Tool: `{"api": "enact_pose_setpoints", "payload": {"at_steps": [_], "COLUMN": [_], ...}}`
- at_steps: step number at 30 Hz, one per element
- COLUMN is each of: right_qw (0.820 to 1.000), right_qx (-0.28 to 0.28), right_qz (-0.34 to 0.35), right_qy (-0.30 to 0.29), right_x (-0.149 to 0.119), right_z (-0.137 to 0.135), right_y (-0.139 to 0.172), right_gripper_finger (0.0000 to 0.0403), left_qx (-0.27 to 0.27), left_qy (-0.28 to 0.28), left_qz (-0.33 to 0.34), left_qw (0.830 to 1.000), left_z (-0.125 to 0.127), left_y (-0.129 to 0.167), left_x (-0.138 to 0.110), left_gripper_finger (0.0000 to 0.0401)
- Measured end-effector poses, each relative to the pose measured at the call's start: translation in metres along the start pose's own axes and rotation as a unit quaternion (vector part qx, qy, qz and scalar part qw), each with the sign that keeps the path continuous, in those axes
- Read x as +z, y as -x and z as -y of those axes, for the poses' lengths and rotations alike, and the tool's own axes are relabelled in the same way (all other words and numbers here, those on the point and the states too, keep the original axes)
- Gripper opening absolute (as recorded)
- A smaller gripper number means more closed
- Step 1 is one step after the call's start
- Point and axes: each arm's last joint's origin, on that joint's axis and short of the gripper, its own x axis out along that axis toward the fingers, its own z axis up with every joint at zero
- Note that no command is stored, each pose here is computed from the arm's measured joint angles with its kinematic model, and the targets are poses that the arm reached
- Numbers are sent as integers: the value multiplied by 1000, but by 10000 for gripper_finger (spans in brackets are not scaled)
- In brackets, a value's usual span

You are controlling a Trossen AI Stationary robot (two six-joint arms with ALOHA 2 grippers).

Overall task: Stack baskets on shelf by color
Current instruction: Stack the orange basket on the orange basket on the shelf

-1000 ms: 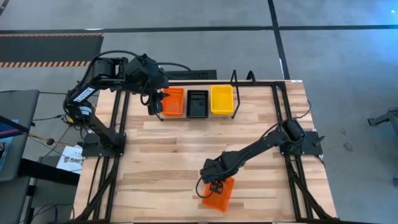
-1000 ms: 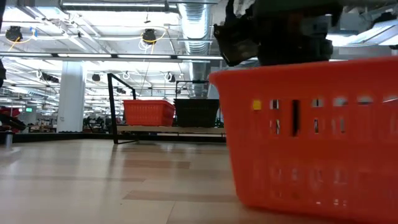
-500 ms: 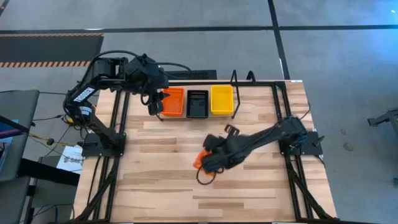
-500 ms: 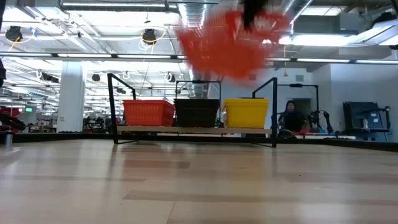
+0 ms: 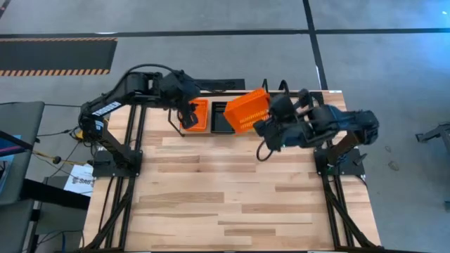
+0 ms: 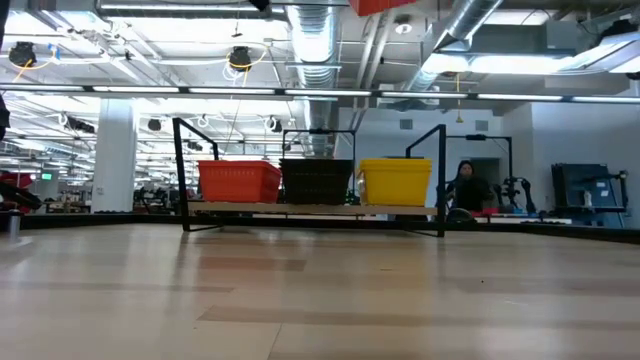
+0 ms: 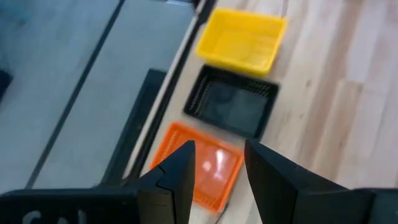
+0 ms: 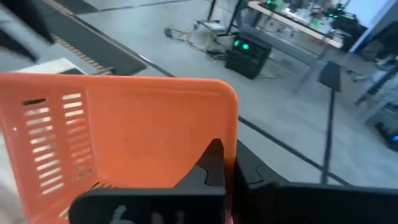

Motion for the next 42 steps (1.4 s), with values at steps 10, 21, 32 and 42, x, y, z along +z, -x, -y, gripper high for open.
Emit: {"api": "enact_pose_setpoints", "payload": {"at_steps": [10,21,32,42], "right_qw": [992,984,983,983], "right_qx": [-98,-171,-164,-153], "right_qz": [-36,-31,23,31], "right_qy": [71,47,79,97], "right_x": [3,10,19,16], "right_z": [16,31,13,9], "right_y": [-48,-76,-61,-49], "right_gripper_finger": [6,6,6,5], "left_qx": [-104,-41,-86,-94], "left_qy": [-27,22,122,149], "left_qz": [124,183,258,270], "left_qw": [987,982,955,947], "left_z": [20,5,0,4], "left_y": [-28,-54,-78,-95], "left_x": [26,37,47,56], "left_gripper_finger": [128,128,128,128]}}
